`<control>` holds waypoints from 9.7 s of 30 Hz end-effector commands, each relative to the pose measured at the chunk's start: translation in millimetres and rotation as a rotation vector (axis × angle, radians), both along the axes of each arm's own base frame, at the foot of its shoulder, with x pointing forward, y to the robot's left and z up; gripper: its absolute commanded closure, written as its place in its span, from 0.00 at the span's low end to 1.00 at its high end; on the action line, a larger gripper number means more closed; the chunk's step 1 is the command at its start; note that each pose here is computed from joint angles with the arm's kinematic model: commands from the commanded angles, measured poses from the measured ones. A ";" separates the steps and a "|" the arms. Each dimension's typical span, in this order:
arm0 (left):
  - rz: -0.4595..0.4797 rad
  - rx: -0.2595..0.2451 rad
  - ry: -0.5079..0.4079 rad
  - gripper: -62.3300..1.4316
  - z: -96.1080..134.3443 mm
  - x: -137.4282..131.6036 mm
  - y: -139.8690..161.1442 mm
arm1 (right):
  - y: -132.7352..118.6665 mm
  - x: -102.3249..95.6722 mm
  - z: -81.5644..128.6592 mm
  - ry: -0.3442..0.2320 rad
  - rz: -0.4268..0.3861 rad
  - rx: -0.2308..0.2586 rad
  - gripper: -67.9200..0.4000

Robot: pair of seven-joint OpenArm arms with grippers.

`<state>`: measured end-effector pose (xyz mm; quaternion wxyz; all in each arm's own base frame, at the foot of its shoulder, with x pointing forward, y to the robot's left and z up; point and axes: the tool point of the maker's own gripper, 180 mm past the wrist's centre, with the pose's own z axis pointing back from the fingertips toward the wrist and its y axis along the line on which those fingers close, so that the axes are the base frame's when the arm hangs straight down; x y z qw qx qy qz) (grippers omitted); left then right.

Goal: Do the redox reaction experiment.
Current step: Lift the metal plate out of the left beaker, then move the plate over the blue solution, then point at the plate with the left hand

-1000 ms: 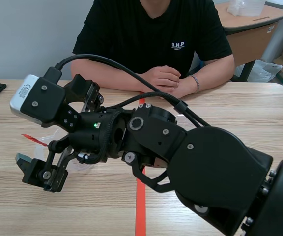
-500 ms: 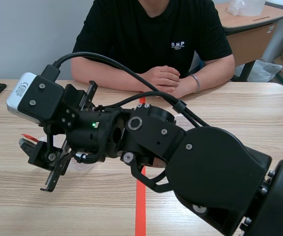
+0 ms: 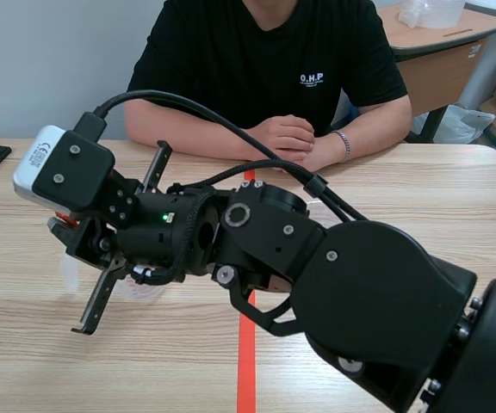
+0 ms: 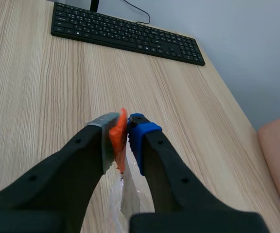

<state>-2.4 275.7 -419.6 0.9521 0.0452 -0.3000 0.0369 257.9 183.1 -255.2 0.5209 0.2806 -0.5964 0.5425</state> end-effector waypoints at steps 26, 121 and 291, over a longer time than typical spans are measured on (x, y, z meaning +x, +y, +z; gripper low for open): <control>-0.002 -0.001 -0.016 0.00 4.0 2.3 -1.6 | -30.0 24.9 69.0 0.029 -0.026 0.032 0.97; -0.621 -0.095 -0.461 0.90 117.6 164.9 -15.0 | -234.2 37.7 140.1 0.019 -0.228 -0.005 0.97; -0.588 -0.007 -0.658 0.90 132.4 191.3 -33.7 | -235.3 39.8 143.1 0.001 -0.229 0.019 0.97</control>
